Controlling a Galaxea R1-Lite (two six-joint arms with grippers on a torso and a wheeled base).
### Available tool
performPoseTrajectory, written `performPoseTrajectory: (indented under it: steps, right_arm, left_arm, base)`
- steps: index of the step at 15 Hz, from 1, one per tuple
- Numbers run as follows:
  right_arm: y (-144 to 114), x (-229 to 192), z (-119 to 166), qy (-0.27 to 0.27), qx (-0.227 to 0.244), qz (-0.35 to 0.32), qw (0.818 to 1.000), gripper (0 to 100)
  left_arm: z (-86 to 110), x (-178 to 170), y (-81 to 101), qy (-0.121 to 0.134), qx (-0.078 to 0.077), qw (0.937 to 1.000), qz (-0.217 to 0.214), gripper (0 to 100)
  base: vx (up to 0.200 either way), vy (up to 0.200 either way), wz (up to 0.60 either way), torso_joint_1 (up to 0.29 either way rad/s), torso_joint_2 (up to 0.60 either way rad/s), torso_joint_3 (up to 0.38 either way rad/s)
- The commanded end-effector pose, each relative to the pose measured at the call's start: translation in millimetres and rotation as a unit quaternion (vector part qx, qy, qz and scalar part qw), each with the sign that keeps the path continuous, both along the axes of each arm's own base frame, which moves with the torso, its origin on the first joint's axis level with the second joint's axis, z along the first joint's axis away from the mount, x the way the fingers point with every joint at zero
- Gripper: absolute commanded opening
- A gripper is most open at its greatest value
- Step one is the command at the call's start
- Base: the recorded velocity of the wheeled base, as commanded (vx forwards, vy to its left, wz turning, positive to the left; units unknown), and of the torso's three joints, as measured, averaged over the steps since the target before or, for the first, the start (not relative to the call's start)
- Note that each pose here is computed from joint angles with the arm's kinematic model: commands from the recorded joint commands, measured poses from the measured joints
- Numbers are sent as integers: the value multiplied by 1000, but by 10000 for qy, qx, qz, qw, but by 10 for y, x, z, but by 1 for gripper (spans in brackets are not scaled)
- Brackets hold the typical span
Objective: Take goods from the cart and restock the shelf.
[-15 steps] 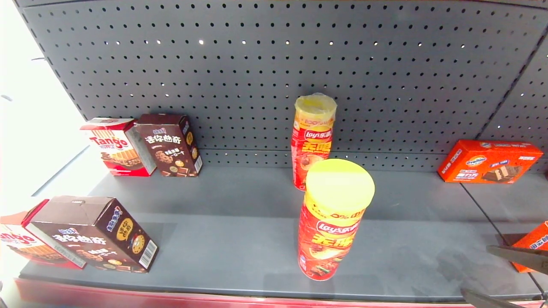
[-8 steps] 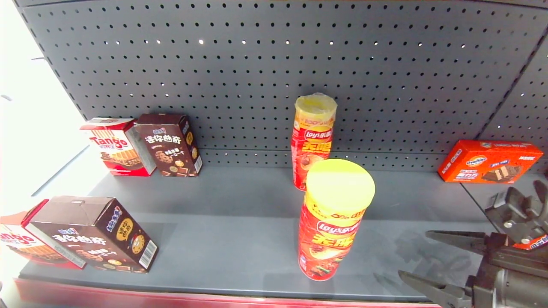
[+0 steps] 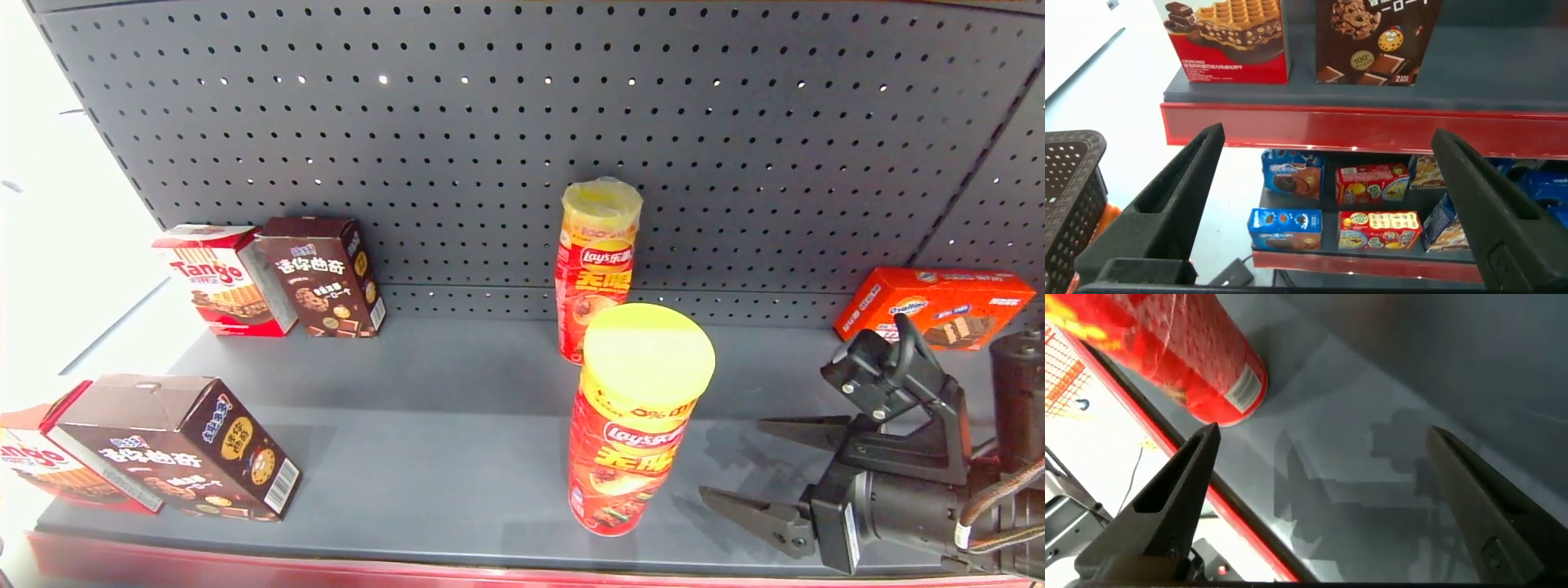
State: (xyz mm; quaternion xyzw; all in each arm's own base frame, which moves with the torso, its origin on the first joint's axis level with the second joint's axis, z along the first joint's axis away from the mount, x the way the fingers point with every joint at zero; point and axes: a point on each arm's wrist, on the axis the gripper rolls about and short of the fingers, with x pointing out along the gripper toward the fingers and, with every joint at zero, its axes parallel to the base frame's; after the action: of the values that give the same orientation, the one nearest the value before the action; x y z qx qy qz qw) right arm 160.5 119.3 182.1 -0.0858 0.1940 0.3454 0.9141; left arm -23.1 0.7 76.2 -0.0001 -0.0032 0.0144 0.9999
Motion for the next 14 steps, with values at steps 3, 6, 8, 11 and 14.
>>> performPoseTrajectory:
  steps: [3, 6, 8, 11, 14]
  right_arm:
    - [56, 60, -28, 73, -53, 28, 10000, 100]
    - [94, 105, -16, 68, -59, 39, 10000, 100]
    - [163, 154, -14, 84, -75, 93, 9999, 100]
    - [230, 172, -24, 88, -121, 123, 9998, 100]
    - [264, 159, -38, 111, -141, 200, 9996, 100]
  left_arm:
    - [0, 2, 0, 9, -8, 10000, 2, 100]
    - [0, 2, 0, 9, -8, 10000, -6, 100]
    - [0, 2, 0, 8, -15, 10000, -6, 100]
    - [0, 2, 0, 8, -23, 10000, 2, 100]
    - [0, 2, 1, 8, -31, 10000, 17, 100]
  base:
    - [0, 0, 0, 0, 0, 0]
    - [0, 0, 0, 0, 0, 0]
    - [0, 0, 0, 0, 0, 0]
    - [0, 0, 0, 0, 0, 0]
    - [0, 0, 0, 0, 0, 0]
